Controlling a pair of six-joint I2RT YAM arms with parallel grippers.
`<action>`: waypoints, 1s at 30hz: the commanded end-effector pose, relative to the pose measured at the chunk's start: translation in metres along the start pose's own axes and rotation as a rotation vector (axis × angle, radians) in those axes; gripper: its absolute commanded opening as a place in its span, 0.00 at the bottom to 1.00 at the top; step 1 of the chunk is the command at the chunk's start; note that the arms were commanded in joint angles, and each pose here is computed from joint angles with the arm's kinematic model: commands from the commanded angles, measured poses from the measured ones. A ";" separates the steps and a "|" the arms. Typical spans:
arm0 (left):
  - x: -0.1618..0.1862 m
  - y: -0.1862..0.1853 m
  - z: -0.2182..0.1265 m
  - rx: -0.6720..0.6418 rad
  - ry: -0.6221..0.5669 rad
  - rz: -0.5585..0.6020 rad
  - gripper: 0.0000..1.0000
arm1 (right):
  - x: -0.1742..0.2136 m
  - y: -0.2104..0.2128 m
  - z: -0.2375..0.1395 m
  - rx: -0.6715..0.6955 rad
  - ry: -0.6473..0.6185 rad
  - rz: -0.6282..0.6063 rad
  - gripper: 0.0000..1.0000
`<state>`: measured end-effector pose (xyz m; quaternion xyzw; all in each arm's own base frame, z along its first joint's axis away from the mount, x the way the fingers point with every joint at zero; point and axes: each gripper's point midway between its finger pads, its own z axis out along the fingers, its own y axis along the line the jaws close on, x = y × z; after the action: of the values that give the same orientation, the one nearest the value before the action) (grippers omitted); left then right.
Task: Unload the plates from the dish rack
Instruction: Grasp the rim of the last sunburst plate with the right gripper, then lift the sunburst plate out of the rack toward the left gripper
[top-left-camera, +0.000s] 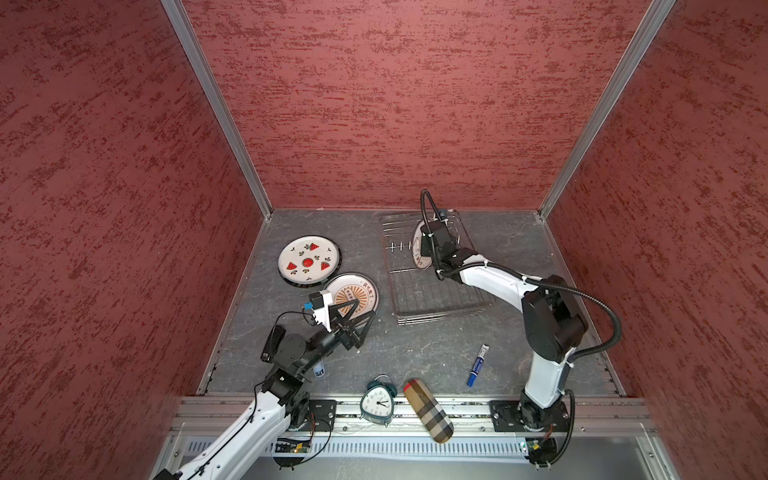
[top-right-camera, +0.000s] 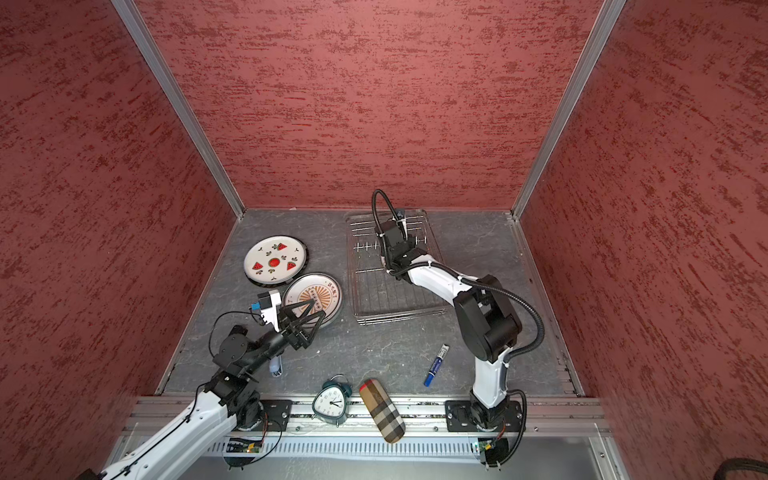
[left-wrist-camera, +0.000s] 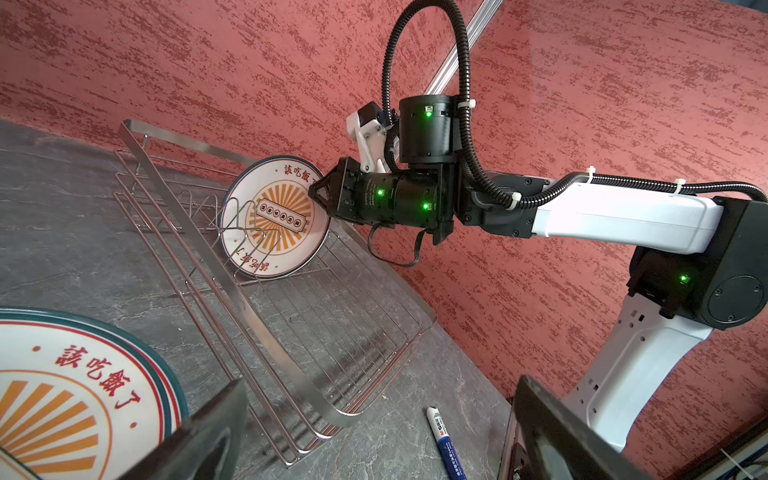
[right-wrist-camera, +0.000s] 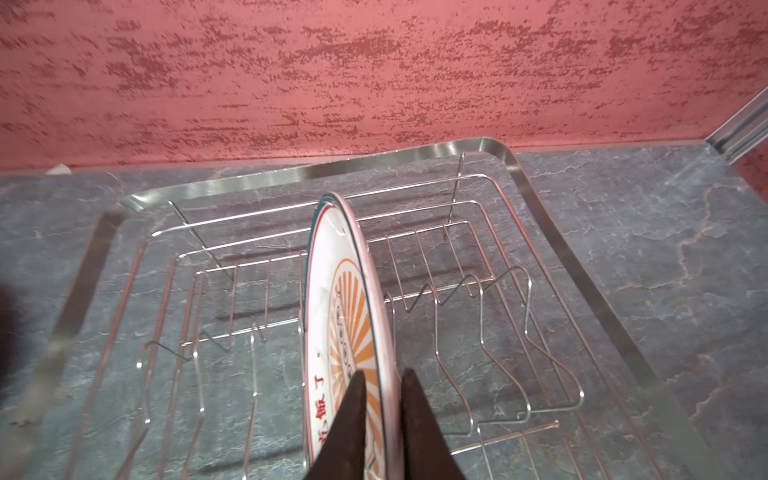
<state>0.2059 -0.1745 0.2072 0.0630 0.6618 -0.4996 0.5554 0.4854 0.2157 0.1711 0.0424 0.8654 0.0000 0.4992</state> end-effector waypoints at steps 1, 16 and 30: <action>-0.003 -0.001 0.002 -0.005 -0.006 0.023 1.00 | -0.011 -0.005 0.004 0.043 -0.019 -0.005 0.11; -0.004 0.000 0.002 -0.013 -0.008 0.019 0.99 | -0.015 -0.006 0.006 0.067 -0.035 -0.011 0.10; -0.004 0.001 0.002 -0.022 -0.012 0.022 0.99 | -0.055 -0.001 -0.032 0.039 -0.176 -0.035 0.04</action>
<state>0.2091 -0.1735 0.2021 0.0564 0.6697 -0.4909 0.5544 0.4863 0.2171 0.1873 0.0178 0.8524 -0.0320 0.5217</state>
